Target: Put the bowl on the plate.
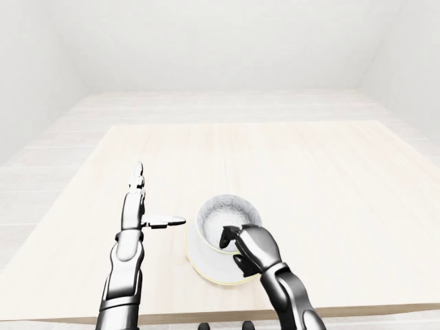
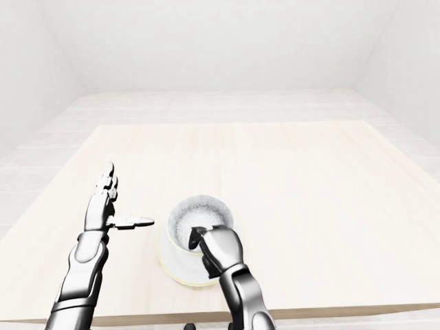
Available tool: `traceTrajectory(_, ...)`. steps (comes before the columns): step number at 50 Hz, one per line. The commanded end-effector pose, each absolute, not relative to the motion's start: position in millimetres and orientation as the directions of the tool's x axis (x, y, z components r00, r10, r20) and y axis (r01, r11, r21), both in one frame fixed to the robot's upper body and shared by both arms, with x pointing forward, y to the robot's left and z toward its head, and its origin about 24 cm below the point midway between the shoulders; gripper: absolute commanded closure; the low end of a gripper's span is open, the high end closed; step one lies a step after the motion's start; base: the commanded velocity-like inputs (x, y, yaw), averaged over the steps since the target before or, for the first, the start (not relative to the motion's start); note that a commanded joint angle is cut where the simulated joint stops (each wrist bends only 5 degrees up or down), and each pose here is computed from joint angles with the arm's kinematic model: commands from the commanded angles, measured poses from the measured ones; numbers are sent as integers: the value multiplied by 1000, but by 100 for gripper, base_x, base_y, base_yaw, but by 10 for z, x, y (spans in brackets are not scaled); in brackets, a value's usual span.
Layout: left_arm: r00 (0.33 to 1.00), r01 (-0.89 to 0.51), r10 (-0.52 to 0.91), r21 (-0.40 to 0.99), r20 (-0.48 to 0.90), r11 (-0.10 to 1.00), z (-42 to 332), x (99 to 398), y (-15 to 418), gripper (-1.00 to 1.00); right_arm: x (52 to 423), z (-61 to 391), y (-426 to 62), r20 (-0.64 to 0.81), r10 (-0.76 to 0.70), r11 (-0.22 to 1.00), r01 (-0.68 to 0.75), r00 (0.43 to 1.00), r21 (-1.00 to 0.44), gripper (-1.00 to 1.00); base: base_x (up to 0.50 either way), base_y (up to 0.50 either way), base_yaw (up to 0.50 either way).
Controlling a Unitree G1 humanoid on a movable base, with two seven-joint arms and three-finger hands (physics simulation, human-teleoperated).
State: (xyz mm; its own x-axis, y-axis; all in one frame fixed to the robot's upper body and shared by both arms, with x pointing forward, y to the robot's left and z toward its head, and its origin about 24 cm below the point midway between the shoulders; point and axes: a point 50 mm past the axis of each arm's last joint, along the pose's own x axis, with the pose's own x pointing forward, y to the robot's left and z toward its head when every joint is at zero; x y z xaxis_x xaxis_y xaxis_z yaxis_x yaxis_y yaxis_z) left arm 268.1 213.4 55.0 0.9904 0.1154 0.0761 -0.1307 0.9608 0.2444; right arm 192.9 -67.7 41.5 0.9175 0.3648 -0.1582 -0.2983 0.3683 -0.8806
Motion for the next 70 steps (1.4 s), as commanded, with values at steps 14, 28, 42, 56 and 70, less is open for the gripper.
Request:
traceTrajectory(14,991,-128,114,246,74,961,545,2688,2125,-100,1905,428,-673,-154,373,381,-302,915,-874,20,0,0,0)
traceTrajectory(28,991,-128,112,246,76,961,566,2711,2118,-100,1928,454,-664,-152,379,368,-299,913,-880,-4,0,0,0)
traceTrajectory(42,991,-124,108,245,78,961,575,2720,2117,-100,1919,506,-664,-144,381,359,-290,913,-887,-30,0,0,0)
traceTrajectory(56,991,-123,107,247,79,961,571,2738,2100,-100,1844,721,-648,-132,415,304,-274,900,-912,-23,0,0,0)
traceTrajectory(70,992,-115,100,245,75,963,550,2753,2079,-100,1744,1015,-655,-142,433,194,-245,890,-950,-25,0,0,0)
